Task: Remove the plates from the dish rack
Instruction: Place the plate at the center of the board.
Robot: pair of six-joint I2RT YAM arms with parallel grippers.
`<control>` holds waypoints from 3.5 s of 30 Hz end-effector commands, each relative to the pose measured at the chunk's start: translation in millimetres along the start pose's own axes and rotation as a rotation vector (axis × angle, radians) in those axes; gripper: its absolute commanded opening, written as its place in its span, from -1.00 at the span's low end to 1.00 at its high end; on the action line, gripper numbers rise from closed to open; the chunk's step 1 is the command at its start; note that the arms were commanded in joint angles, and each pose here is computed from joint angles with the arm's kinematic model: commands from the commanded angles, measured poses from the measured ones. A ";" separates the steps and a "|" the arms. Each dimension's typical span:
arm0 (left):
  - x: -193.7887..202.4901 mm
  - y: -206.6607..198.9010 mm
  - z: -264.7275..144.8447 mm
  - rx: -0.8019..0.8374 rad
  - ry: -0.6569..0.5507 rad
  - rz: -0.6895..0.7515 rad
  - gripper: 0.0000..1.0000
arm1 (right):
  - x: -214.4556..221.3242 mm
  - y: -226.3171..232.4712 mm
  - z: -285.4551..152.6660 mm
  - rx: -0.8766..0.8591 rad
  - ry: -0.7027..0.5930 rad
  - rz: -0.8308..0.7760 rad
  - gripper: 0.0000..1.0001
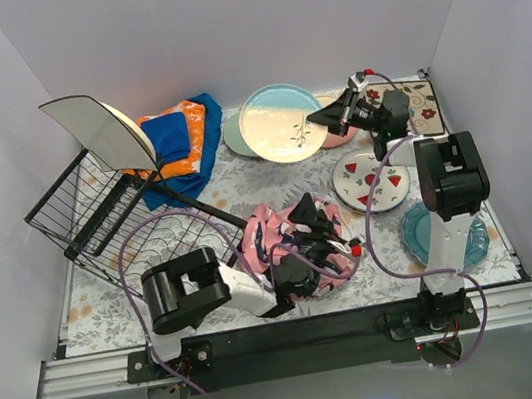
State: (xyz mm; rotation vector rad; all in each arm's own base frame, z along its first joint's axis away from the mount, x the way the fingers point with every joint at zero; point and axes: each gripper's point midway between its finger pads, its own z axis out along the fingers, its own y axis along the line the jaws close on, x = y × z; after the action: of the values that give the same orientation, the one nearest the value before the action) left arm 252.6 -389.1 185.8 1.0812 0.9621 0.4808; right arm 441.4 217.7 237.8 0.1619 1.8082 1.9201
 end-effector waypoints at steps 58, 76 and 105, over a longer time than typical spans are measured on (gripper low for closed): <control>-44.8 110.3 -108.8 0.332 -0.046 -1.254 0.35 | -168.3 -187.0 -94.5 0.977 -0.399 -0.267 -0.24; -48.9 113.4 -111.4 0.351 -0.059 -1.268 0.35 | -156.4 -192.5 -112.4 1.139 -0.386 -0.224 -0.21; -41.2 124.9 -98.3 0.242 -0.009 -1.275 0.35 | -139.7 -190.9 -132.9 1.243 -0.314 -0.250 -0.18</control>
State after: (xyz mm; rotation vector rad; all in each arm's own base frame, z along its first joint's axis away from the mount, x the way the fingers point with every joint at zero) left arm 149.7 -322.3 273.6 0.6076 1.5187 -0.7270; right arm 562.3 49.1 37.4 0.5877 2.3753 0.4314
